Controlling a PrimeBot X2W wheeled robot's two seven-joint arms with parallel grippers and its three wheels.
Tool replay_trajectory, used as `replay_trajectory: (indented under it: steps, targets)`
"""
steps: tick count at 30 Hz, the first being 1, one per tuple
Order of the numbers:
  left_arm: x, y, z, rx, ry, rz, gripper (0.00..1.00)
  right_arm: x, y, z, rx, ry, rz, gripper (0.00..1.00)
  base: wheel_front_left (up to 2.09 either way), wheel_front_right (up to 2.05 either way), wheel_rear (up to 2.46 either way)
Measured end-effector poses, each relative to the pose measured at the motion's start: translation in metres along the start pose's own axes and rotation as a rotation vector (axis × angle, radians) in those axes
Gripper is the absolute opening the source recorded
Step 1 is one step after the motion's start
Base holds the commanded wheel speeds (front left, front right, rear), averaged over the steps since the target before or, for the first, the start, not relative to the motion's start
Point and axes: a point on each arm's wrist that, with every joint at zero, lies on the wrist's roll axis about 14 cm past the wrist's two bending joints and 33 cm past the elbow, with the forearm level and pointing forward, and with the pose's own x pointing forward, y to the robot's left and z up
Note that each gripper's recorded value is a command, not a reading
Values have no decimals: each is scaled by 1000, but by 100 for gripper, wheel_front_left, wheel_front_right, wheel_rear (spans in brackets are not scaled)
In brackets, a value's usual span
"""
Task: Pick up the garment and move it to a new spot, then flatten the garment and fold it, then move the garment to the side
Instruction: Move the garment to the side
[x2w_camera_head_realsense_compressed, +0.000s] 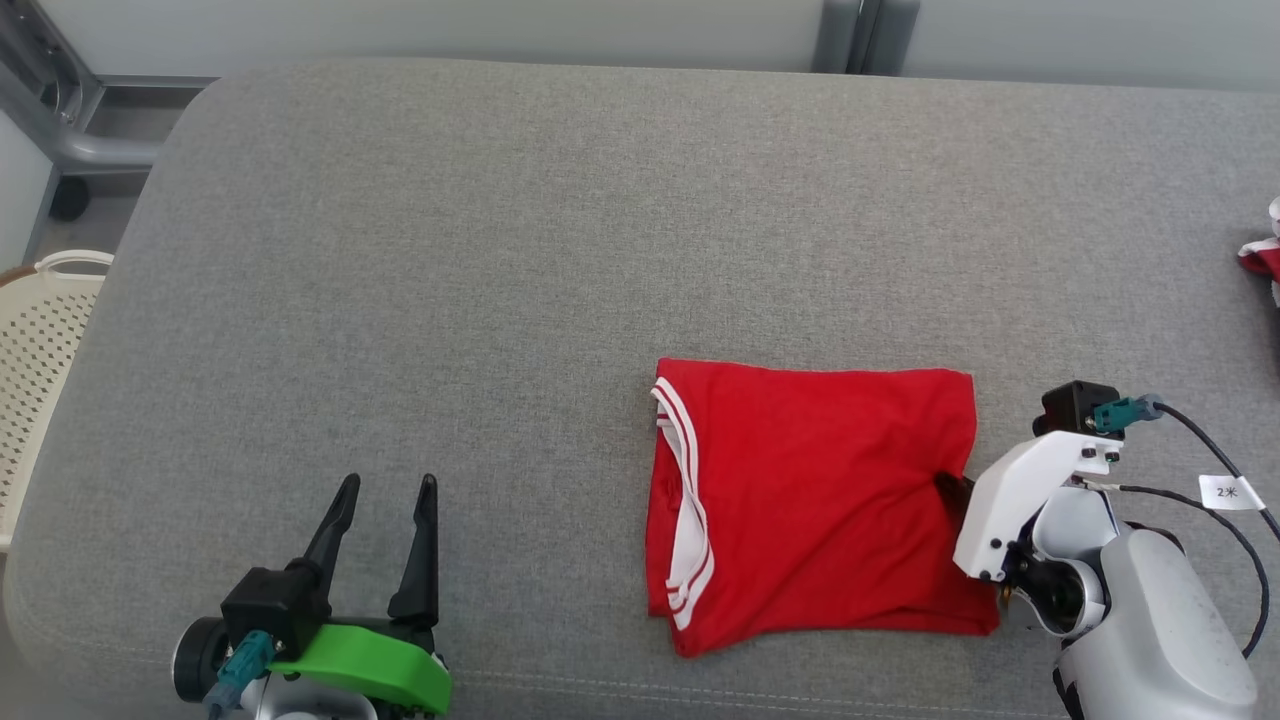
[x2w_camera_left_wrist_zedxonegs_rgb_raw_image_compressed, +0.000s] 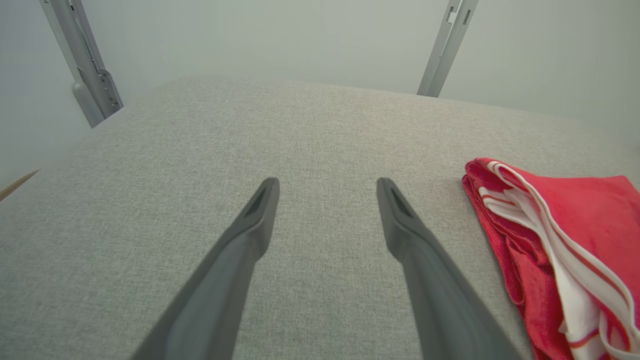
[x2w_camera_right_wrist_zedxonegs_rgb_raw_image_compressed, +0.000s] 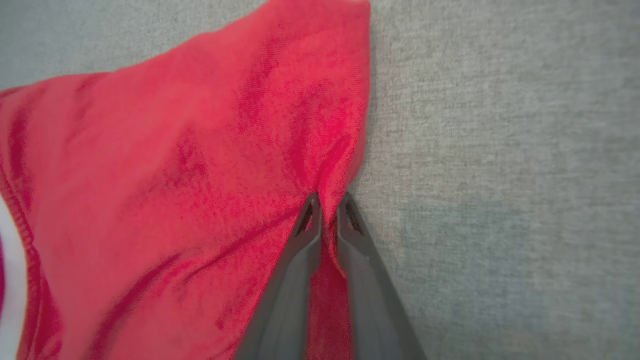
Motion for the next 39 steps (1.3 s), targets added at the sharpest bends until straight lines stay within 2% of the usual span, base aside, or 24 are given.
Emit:
replay_trajectory:
  steps: [9,14,19,23,31,39]
  targets:
    - [1,-2,3,-8,-12,2,100,-1,2,3,-29,-9,-6,0,0,0,0]
    - [4,-6,7,-10,-26,-10,100,-5,1,16,-100,-30,-36,0,0,0,0]
    - [18,-20,15,-11,-51,-55,100,-9,6,67,-226,-108,-82,0,0,0,0]
    - [33,-37,17,-19,-60,-107,100,-13,2,103,-276,-155,-126,0,0,0,0]
    - [65,-76,14,-43,-61,-222,100,-26,-29,163,-311,-212,-254,0,0,0,0]
    - [95,-107,6,-63,-56,-315,100,-57,-90,205,-338,-255,-432,0,0,0,0]
